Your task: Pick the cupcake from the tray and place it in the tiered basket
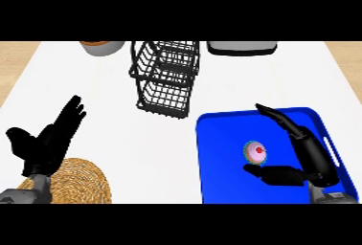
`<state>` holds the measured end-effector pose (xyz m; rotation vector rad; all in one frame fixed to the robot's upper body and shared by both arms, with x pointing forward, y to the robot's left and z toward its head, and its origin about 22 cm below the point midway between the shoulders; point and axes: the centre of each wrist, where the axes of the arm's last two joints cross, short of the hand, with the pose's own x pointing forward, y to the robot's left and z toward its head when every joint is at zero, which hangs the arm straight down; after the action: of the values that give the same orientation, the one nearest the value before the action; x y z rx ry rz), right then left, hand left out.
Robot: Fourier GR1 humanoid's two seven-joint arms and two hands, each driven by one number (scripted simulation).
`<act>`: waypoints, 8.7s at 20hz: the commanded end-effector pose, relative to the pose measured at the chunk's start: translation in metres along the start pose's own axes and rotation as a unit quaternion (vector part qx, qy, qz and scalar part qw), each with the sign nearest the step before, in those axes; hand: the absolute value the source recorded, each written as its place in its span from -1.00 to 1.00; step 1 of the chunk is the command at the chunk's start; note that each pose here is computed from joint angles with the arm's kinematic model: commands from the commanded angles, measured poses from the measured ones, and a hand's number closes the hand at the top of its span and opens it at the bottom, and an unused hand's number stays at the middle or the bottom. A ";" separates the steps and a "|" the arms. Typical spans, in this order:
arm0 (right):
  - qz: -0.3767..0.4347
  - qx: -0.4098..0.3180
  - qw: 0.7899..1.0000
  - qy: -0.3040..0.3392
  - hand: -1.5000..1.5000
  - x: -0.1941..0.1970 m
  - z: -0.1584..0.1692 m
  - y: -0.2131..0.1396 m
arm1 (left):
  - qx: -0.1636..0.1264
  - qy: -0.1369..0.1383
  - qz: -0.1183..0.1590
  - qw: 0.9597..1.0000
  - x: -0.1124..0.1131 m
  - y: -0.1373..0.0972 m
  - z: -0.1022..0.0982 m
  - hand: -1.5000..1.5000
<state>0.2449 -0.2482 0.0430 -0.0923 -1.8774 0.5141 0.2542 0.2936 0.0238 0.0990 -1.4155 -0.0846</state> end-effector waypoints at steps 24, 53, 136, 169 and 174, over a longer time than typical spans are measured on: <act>0.399 0.254 0.859 0.194 -1.00 0.087 0.001 0.019 | -0.013 -0.002 0.008 1.000 0.008 0.009 0.002 0.00; 0.454 0.280 0.816 0.222 1.00 -0.032 -0.005 0.038 | -0.003 0.001 -0.003 1.000 0.012 -0.006 -0.001 0.00; 0.257 -0.147 0.954 0.052 1.00 0.102 -0.266 0.116 | -0.031 -0.014 0.000 0.999 0.020 -0.017 -0.007 0.00; -0.065 -0.375 0.923 0.054 -1.00 0.095 -0.259 -0.039 | -0.007 -0.006 -0.001 1.000 0.009 -0.003 0.006 0.00; -0.054 -0.389 0.919 0.039 -1.00 0.065 -0.215 -0.107 | -0.004 0.000 -0.009 1.000 0.007 0.002 0.015 0.00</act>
<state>0.4494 -0.2009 0.2040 -0.4881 -1.8696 -0.3117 0.2528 0.2885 0.0284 0.0835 -1.4155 -0.0923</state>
